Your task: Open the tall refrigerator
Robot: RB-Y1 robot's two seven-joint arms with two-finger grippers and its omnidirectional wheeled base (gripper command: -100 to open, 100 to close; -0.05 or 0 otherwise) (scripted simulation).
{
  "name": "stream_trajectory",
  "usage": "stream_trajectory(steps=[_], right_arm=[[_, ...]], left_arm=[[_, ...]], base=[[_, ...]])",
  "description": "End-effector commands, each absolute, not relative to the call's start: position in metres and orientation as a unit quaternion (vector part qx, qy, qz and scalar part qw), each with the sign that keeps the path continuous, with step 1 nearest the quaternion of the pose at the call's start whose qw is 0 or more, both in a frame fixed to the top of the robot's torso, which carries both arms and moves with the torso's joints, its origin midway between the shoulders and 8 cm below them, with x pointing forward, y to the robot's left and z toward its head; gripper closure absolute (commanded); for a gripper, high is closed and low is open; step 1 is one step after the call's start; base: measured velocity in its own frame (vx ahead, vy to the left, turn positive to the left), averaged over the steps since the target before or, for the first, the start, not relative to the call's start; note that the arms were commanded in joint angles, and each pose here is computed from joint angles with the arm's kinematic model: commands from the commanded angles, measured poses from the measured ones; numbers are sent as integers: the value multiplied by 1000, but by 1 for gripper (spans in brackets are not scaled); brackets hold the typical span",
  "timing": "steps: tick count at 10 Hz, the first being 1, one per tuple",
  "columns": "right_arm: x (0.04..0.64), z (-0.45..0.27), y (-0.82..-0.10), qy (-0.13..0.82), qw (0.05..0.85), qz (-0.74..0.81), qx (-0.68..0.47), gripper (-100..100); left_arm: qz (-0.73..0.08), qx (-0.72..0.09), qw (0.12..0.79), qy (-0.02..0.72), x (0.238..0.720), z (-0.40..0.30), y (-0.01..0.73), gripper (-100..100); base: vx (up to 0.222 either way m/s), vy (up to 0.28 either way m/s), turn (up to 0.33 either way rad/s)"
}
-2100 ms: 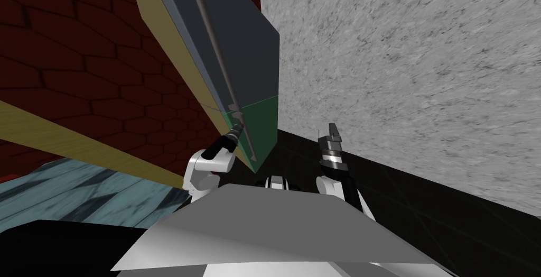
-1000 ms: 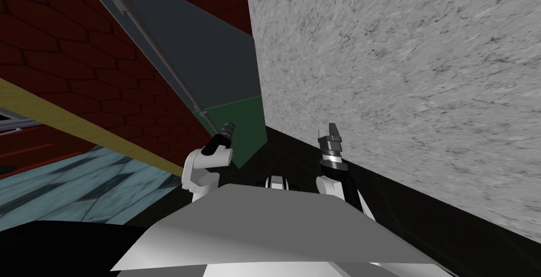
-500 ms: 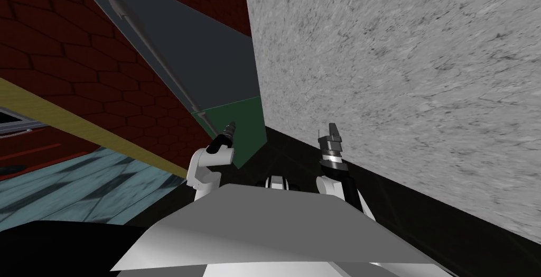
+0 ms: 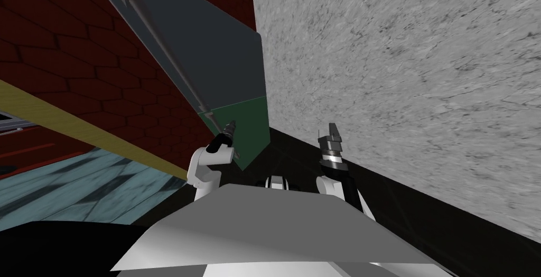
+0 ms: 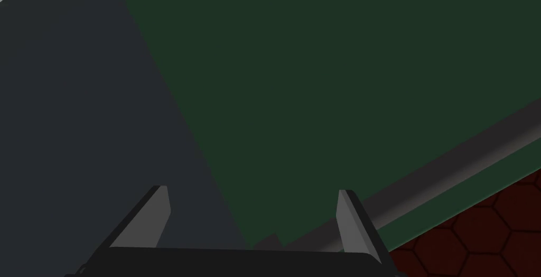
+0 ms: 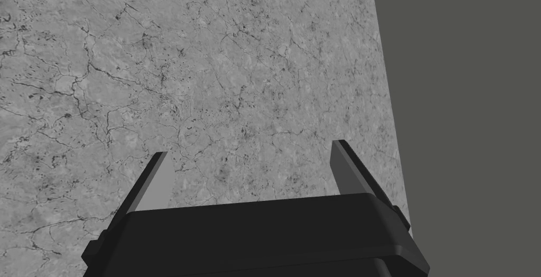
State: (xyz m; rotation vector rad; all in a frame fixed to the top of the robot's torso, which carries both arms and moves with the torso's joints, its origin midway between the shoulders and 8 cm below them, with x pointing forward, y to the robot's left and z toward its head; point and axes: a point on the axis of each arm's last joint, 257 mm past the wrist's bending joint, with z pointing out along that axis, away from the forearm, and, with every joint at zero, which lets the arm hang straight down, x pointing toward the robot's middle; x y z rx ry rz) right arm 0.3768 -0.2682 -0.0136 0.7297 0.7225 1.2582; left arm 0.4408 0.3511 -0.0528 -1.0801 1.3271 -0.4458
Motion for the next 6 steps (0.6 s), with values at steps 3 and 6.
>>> stream_trajectory(steps=[3, 6], right_arm=[[377, -14, -268, 323, 688, 562, 326, 0], [377, -14, -268, 323, 688, 562, 326, 0]], left_arm=[[-193, -469, 635, 582, 446, -53, 353, -100], [-197, -460, 653, 569, 436, -27, 352, -100]], base=[[50, 199, -5], [50, 198, -24]])
